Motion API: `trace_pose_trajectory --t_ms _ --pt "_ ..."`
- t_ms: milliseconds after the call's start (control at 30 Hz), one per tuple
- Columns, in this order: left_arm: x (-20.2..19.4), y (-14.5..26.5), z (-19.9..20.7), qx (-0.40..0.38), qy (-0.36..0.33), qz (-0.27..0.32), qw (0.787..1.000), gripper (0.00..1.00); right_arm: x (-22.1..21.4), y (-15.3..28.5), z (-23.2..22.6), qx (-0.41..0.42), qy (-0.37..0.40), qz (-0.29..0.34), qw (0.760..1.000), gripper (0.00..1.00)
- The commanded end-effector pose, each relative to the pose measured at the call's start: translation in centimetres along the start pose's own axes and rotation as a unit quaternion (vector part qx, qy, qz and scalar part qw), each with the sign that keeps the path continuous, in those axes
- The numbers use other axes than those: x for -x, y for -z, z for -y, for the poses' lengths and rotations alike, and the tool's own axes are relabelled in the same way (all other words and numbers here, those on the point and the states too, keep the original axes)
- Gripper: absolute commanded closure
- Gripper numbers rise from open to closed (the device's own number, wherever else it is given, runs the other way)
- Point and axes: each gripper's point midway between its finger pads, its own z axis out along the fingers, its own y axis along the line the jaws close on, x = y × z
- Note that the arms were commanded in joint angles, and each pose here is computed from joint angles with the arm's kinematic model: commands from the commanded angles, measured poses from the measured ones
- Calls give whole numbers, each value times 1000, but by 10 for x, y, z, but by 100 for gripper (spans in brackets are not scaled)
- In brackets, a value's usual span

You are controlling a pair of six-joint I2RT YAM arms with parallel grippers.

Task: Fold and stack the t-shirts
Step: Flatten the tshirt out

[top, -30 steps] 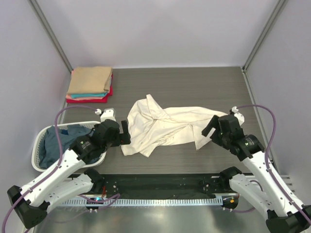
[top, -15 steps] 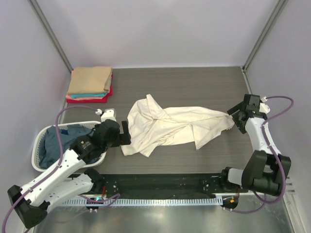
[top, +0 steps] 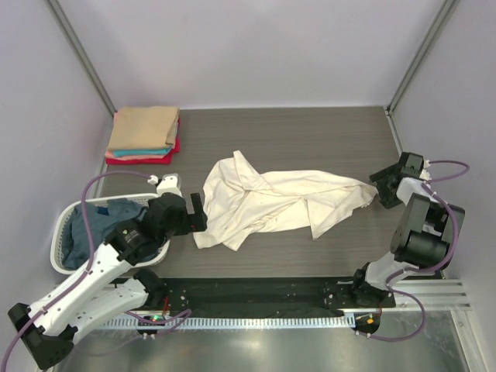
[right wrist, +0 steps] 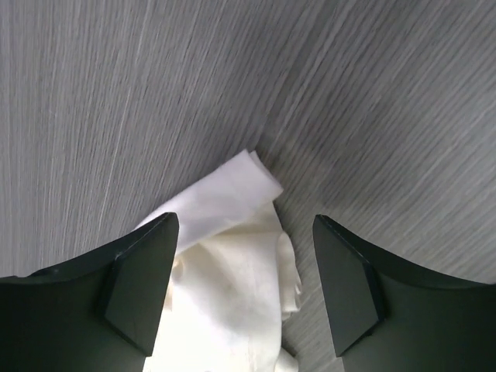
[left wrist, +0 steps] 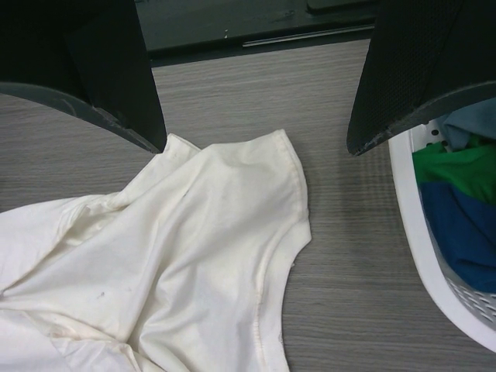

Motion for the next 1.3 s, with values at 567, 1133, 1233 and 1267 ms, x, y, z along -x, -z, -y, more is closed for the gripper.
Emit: trace_pose_trajectory --t_ms 567,1133,1233,1267 --pt "5 -2 -2 8 1 14 1000 0 20 -31 -34 65 -29 6 997 99" --pt "148 -187 79 -19 8 -9 1000 5 -4 49 -97 211 5 -23 977 99" --pt "163 -247 81 -22 33 -36 999 8 -16 55 -101 225 21 -36 973 99" --pt "186 -251 83 -22 45 -31 998 9 -23 57 -103 230 25 -45 972 99"
